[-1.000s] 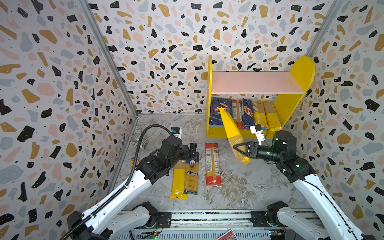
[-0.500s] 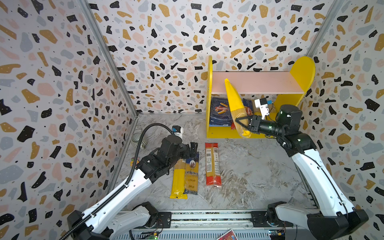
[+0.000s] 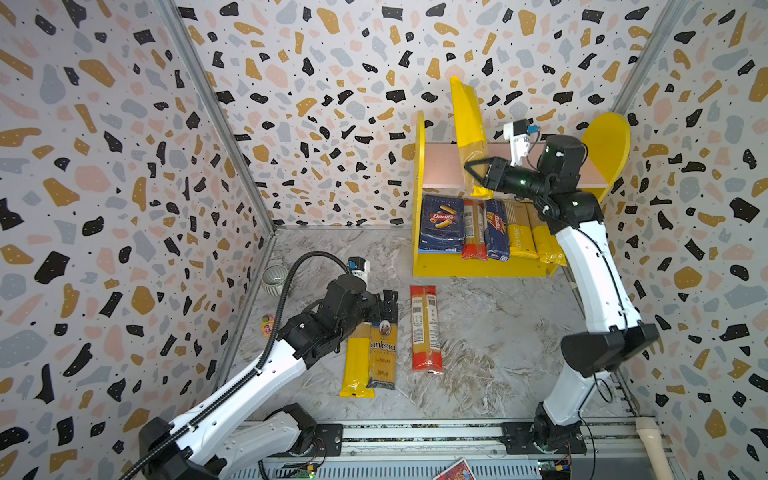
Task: Place and organize the pasta boxes and bags onto the shelf
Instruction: 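Stand the Pastatime bag upright on the shelf's top level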
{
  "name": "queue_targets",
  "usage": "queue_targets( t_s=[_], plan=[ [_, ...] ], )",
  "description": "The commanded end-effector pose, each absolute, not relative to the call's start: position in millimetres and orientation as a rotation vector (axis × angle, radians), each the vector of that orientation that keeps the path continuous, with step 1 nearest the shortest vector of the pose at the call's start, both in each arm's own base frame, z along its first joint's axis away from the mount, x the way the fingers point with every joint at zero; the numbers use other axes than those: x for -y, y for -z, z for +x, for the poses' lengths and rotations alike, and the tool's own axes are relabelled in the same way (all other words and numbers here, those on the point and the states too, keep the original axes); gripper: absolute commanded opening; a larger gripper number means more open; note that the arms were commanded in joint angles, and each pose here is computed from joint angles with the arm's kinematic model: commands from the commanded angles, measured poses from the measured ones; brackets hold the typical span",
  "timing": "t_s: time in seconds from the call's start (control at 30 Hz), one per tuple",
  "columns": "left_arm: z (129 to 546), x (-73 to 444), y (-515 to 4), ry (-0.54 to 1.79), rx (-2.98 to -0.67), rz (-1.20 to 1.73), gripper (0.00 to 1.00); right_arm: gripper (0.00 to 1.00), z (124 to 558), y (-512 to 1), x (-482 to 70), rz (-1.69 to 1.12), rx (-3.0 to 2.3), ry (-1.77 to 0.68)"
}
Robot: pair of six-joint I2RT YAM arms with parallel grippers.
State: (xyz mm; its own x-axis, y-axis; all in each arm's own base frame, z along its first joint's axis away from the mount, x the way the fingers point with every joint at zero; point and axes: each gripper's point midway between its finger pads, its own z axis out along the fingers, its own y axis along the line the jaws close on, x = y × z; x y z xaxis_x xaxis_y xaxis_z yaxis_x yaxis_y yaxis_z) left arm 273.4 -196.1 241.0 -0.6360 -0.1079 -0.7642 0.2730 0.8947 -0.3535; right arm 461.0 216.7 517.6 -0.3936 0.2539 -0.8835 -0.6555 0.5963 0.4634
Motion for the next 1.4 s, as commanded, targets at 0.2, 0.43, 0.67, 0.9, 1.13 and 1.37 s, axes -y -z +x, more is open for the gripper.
queue_targets(
  t_s=[0.2, 0.43, 0.67, 0.9, 1.13, 1.37],
  plan=[
    [269.4, 193.3, -239.4, 0.593, -2.168, 0.104, 0.99, 0.09, 493.7, -555.6, -199.5, -0.309, -1.518, -0.831],
    [271.1, 192.0, -237.7, 0.57, -2.173, 0.11, 0.99, 0.11, 506.4, -538.6, -204.6, -0.293, -1.556, -0.79],
    [270.5, 191.8, -237.9, 0.574, -2.172, 0.108, 1.0, 0.15, 510.5, -532.0, -207.0, -0.273, -1.576, -0.771],
    [268.9, 188.9, -240.1, 0.569, -2.165, 0.103, 0.99, 0.33, 501.5, -543.3, -207.1, -0.275, -1.553, -0.769],
    [267.2, 187.5, -241.5, 0.578, -2.159, 0.093, 1.0, 0.48, 497.8, -541.2, -210.1, -0.286, -1.568, -0.784],
    [265.8, 185.7, -242.8, 0.578, -2.154, 0.089, 0.99, 0.61, 490.4, -545.0, -215.0, -0.303, -1.562, -0.798]
  ],
)
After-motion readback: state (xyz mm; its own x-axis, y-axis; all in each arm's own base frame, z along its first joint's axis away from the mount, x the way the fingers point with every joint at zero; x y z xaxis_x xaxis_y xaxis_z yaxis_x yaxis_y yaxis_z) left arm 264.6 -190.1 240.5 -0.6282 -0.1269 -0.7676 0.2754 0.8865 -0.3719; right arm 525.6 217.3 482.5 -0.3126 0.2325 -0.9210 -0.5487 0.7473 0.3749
